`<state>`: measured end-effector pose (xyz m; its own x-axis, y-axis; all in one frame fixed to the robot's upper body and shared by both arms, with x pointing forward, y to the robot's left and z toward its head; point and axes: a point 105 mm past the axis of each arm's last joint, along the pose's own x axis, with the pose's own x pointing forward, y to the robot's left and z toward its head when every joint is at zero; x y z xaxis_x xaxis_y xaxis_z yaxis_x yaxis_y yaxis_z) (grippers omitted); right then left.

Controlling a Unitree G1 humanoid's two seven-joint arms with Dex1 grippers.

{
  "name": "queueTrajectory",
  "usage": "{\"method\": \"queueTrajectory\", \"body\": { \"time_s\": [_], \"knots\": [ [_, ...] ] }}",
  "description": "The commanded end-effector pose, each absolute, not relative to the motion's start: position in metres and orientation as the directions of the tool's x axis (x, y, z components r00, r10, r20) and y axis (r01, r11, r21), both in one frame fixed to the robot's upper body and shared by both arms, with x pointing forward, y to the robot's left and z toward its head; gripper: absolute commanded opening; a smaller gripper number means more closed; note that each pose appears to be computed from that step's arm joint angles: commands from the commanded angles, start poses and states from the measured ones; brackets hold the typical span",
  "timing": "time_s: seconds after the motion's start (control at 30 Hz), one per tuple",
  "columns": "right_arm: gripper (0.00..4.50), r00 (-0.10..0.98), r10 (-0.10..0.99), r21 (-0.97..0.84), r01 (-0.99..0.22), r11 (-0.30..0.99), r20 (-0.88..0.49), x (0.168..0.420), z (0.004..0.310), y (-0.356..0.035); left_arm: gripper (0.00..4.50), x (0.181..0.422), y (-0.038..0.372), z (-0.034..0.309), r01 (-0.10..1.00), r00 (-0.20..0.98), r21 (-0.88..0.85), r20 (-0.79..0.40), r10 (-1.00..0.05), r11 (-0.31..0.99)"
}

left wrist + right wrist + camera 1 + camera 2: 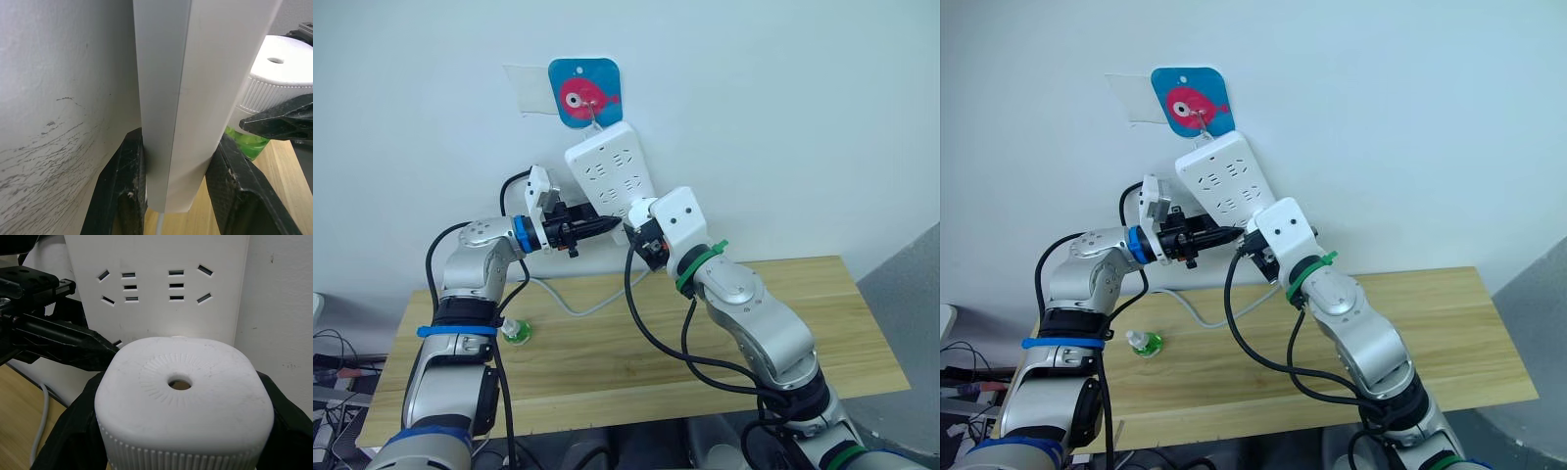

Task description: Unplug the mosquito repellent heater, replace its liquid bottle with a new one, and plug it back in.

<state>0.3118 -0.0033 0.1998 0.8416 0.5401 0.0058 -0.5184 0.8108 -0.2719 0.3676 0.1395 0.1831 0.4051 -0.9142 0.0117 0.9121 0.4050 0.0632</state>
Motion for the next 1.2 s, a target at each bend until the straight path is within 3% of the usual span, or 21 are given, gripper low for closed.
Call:
{"method": "queueTrajectory", "body": {
  "time_s": [0.03,0.67,1.2],
  "knots": [
    [3.04,0.827,0.56,-0.28,-0.525,0.803,0.057,0.307,0.213,0.003,1.3,0.371,0.141,0.204,0.893,0.432,0.11,0.052,-0.9,0.435],
    [3.04,0.821,0.57,-0.282,-0.537,0.795,0.043,0.301,0.212,0.005,1.3,0.375,0.142,0.205,0.877,0.463,0.115,0.052,-0.885,0.466],
    [3.04,0.846,0.533,-0.294,-0.504,0.812,0.023,0.285,0.21,-0.015,1.3,0.377,0.147,0.206,0.865,0.485,0.119,0.055,-0.873,0.488]
  ]
}}
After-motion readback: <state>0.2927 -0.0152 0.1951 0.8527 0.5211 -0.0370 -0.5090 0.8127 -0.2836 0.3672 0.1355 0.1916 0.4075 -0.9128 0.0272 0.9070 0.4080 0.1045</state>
